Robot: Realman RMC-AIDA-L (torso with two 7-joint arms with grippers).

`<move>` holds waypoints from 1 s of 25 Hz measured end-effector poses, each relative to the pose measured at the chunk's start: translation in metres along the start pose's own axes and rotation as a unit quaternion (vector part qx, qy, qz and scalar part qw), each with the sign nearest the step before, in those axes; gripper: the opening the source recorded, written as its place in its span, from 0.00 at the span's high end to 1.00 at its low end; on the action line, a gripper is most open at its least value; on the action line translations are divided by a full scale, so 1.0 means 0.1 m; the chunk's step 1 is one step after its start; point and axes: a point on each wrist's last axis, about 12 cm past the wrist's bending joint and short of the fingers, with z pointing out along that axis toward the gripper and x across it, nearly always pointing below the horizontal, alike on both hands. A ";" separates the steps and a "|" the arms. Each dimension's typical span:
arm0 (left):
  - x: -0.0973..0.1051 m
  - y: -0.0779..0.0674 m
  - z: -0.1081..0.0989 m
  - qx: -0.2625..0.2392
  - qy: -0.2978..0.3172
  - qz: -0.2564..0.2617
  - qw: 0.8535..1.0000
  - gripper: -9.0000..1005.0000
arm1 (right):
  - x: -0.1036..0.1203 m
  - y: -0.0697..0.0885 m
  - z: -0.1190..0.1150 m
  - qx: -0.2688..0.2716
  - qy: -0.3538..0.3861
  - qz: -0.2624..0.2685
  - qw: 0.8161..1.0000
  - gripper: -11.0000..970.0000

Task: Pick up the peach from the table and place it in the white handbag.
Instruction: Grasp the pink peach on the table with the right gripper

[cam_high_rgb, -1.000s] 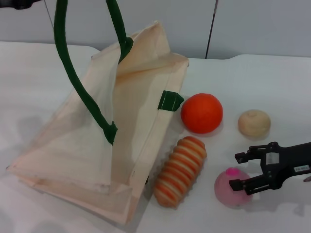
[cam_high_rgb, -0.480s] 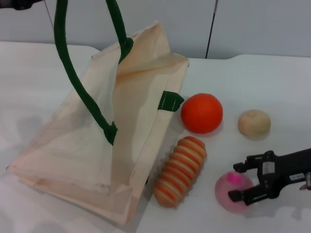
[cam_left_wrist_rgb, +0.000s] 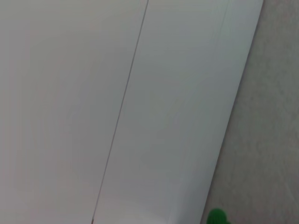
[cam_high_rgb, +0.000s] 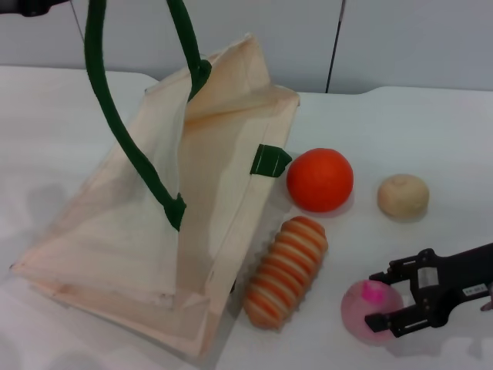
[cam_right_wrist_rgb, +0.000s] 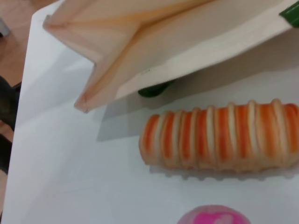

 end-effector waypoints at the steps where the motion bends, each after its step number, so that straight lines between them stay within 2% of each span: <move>1: 0.00 0.00 0.00 0.000 -0.001 0.001 1.000 0.88 | 0.00 0.00 0.00 -0.002 0.002 -0.002 1.000 0.19; 5: 0.01 0.00 -0.03 -0.003 -0.007 0.001 1.000 0.88 | 0.00 0.01 0.01 -0.005 0.005 -0.013 1.000 0.26; 16: 0.00 0.00 -0.03 -0.003 -0.010 0.002 1.000 0.88 | 0.00 0.01 0.00 -0.006 0.004 -0.028 1.000 0.31; 25: 0.00 0.00 -0.02 -0.002 -0.011 0.001 1.000 0.88 | -0.03 0.00 0.00 -0.004 0.002 -0.035 0.999 0.41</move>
